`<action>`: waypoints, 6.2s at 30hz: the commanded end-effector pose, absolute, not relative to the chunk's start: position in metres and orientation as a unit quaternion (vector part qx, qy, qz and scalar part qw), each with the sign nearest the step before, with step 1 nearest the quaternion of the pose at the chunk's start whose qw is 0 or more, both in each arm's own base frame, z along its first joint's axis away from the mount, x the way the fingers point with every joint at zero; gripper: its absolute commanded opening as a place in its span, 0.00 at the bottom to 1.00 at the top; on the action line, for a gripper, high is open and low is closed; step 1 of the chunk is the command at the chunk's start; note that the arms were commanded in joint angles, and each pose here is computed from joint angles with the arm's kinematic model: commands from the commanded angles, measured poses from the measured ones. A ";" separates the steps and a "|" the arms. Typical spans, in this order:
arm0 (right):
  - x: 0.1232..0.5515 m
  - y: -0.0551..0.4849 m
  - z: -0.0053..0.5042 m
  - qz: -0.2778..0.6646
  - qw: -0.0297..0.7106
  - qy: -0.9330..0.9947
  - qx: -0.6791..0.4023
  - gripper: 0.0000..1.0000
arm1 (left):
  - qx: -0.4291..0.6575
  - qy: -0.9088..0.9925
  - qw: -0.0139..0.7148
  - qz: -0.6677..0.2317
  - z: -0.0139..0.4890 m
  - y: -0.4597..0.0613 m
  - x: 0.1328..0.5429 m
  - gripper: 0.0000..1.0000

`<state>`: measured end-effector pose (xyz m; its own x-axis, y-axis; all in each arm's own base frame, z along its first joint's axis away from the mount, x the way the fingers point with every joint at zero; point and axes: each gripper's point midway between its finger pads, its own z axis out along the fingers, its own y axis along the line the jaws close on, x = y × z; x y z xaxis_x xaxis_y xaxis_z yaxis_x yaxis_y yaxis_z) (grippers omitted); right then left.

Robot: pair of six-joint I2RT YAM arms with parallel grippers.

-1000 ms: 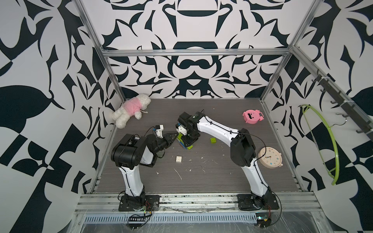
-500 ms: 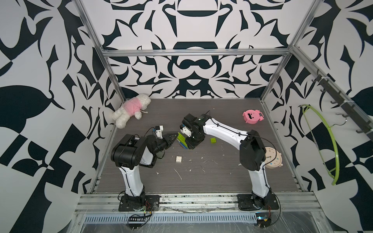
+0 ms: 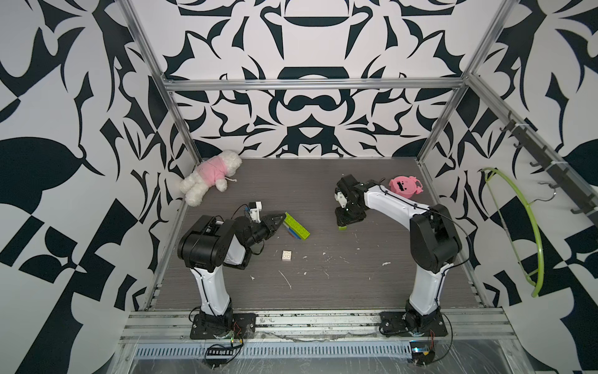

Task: Assemble a heart with lego
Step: Pick up the lego brick from the center of the board, then assemble the lego brick with the lego brick.

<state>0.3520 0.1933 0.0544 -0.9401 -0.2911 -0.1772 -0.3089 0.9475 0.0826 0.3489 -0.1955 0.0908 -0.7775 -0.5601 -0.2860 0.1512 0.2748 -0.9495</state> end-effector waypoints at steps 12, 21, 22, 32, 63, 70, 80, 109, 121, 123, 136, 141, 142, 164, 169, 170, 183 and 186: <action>0.373 0.197 0.052 0.037 0.100 0.983 -0.151 0.48 | -0.146 0.765 0.277 -0.563 0.072 -0.193 0.341 0.24; 0.375 0.199 0.065 0.046 0.120 0.980 -0.152 0.47 | -0.146 0.764 0.276 -0.564 0.072 -0.194 0.341 0.24; 0.375 0.199 0.066 0.046 0.120 0.980 -0.152 0.47 | -0.146 0.764 0.276 -0.564 0.072 -0.194 0.341 0.24; 0.376 0.199 0.055 0.039 0.105 0.981 -0.156 0.46 | -0.146 0.765 0.276 -0.564 0.071 -0.194 0.342 0.25; 0.373 0.201 0.041 0.044 0.083 0.982 -0.162 0.36 | -0.148 0.767 0.274 -0.561 0.068 -0.193 0.339 0.24; 0.366 0.225 0.074 0.096 0.119 0.967 -0.202 0.28 | -0.149 0.767 0.274 -0.561 0.067 -0.192 0.339 0.24; 0.319 0.295 0.168 0.187 0.182 0.903 -0.342 0.25 | -0.152 0.766 0.273 -0.561 0.065 -0.193 0.340 0.24; 0.304 0.353 0.131 0.149 0.125 0.899 -0.393 0.24 | -0.155 0.763 0.274 -0.564 0.064 -0.192 0.340 0.24; 0.300 0.360 0.117 0.144 0.108 0.900 -0.398 0.24 | -0.155 0.763 0.276 -0.564 0.064 -0.190 0.341 0.24; 0.299 0.360 0.114 0.140 0.104 0.901 -0.398 0.24 | -0.156 0.763 0.275 -0.563 0.064 -0.190 0.340 0.24; 0.299 0.342 0.089 0.088 0.084 0.911 -0.394 0.24 | -0.156 0.763 0.275 -0.564 0.063 -0.189 0.340 0.24; 0.301 0.338 0.085 0.075 0.085 0.916 -0.386 0.24 | -0.158 0.763 0.274 -0.564 0.063 -0.189 0.340 0.24; 0.302 0.338 0.084 0.069 0.086 0.917 -0.384 0.24 | -0.157 0.762 0.275 -0.564 0.063 -0.189 0.340 0.24; 0.300 0.340 0.057 0.058 0.057 0.922 -0.379 0.28 | -0.160 0.762 0.276 -0.563 0.061 -0.187 0.338 0.24; 0.305 0.350 0.100 0.089 0.104 0.914 -0.381 0.43 | -0.160 0.763 0.276 -0.563 0.061 -0.186 0.338 0.24; 0.305 0.352 0.110 0.097 0.113 0.912 -0.382 0.46 | -0.160 0.763 0.275 -0.563 0.061 -0.187 0.338 0.24; 0.316 0.340 0.157 0.162 0.166 0.912 -0.339 0.51 | -0.153 0.760 0.253 -0.578 0.059 -0.195 0.342 0.27; 0.317 0.335 0.153 0.161 0.162 0.915 -0.332 0.51 | -0.152 0.760 0.254 -0.578 0.060 -0.195 0.342 0.28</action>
